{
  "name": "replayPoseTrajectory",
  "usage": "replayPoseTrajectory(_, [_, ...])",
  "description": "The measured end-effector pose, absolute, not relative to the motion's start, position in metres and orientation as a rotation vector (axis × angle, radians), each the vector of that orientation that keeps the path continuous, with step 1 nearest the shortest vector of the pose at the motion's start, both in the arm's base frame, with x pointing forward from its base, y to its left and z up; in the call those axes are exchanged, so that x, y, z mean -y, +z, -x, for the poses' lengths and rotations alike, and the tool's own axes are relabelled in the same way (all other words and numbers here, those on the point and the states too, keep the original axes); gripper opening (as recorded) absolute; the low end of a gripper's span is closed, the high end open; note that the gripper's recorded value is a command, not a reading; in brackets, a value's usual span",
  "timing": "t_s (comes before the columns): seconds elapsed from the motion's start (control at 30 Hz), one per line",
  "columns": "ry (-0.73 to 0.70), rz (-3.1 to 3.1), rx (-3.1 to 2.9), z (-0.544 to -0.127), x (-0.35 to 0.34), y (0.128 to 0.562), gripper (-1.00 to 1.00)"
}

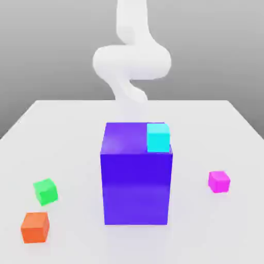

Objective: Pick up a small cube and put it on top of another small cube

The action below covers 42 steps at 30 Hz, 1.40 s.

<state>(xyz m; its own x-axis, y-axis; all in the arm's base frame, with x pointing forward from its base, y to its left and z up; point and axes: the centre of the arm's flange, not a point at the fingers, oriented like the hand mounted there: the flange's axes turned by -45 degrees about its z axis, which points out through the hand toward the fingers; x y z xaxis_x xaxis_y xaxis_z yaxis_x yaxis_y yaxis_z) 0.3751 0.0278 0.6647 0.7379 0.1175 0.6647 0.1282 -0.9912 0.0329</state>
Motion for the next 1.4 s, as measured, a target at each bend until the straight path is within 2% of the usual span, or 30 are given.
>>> replayPoseTrajectory(0.17, [-0.891, 2.904, 0.679, -0.408, -0.096, 0.565, 0.0])
replayPoseTrajectory(0.33, [-0.676, 2.813, 1.136, -0.404, -0.166, 0.464, 0.0])
replayPoseTrajectory(0.57, [-0.372, 2.554, 1.743, -0.346, -0.242, 0.329, 0.0])
replayPoseTrajectory(0.83, [-0.032, 2.071, 2.36, -0.232, -0.276, 0.2, 0.0])
replayPoseTrajectory(1.07, [-0.001, 2.049, 2.381, -0.229, -0.27, 0.136, 0.0])
replayPoseTrajectory(1.1, [0.0, 2.049, 2.381, -0.228, -0.27, 0.129, -1.0])
replayPoseTrajectory(1.3, [0.002, 2.05, 2.381, -0.228, -0.269, 0.126, -1.0])
replayPoseTrajectory(1.4, [0.001, 2.049, 2.383, -0.229, -0.27, 0.142, -1.0])
